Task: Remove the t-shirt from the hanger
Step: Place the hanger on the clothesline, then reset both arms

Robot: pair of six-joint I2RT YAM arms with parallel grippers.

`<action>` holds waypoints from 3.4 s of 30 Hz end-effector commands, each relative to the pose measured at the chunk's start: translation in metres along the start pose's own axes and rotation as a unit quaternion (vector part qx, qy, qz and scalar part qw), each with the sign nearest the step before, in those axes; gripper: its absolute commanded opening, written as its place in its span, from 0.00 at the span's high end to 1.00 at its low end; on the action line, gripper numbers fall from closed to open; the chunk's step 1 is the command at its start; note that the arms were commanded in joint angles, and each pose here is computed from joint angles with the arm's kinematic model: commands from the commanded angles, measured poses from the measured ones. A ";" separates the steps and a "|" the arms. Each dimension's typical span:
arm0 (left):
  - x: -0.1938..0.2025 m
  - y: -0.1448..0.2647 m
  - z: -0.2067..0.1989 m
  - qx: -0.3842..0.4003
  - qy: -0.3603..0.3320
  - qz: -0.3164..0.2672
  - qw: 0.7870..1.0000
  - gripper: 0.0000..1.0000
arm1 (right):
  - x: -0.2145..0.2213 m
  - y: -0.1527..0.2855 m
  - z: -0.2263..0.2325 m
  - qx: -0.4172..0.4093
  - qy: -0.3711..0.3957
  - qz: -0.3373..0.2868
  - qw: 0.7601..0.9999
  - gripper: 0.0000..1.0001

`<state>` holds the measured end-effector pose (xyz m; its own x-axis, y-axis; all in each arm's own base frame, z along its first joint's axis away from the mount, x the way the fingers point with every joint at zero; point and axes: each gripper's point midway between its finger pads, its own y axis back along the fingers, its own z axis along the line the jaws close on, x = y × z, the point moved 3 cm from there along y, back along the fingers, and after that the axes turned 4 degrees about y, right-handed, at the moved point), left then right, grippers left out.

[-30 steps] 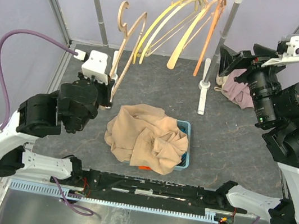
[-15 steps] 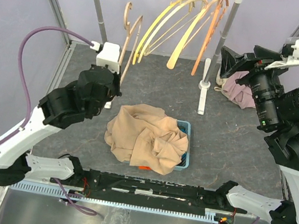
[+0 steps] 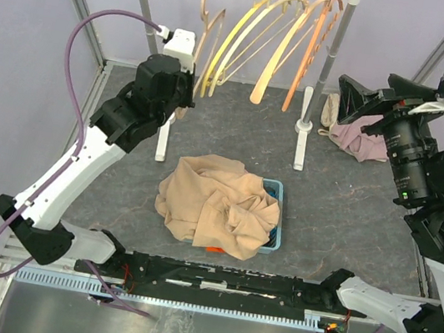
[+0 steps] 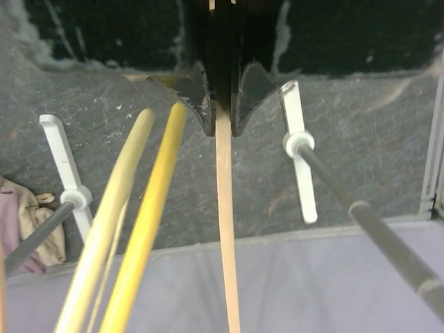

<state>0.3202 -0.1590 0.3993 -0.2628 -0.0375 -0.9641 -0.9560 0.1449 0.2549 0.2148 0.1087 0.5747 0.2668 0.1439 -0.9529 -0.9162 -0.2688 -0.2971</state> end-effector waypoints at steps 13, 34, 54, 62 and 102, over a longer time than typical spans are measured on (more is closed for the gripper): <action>-0.077 0.015 -0.017 0.067 0.000 -0.112 0.991 0.97 | -0.009 0.003 -0.001 -0.001 -0.002 -0.014 1.000 0.01; -0.069 -0.025 -0.009 0.036 0.001 -0.078 0.996 0.97 | -0.002 0.005 -0.003 0.002 -0.003 -0.006 1.000 0.01; -0.037 0.025 0.015 0.025 0.067 -0.058 0.996 0.13 | 0.074 0.032 -0.029 0.088 -0.005 0.106 0.990 0.01; -0.042 0.073 0.059 -0.051 0.125 -0.119 0.984 0.08 | 0.104 0.052 -0.068 0.251 -0.011 0.149 0.956 0.01; -0.031 0.115 0.072 -0.029 0.136 -0.118 0.983 0.01 | 0.119 0.075 -0.081 0.301 -0.026 0.179 0.936 0.01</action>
<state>0.2293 -0.0717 0.4502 -0.0689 -0.2725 -0.9597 -0.9967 0.0613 0.0542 0.2066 0.0319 0.4240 -0.1237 0.1721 -0.9773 -0.9453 0.2792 0.1688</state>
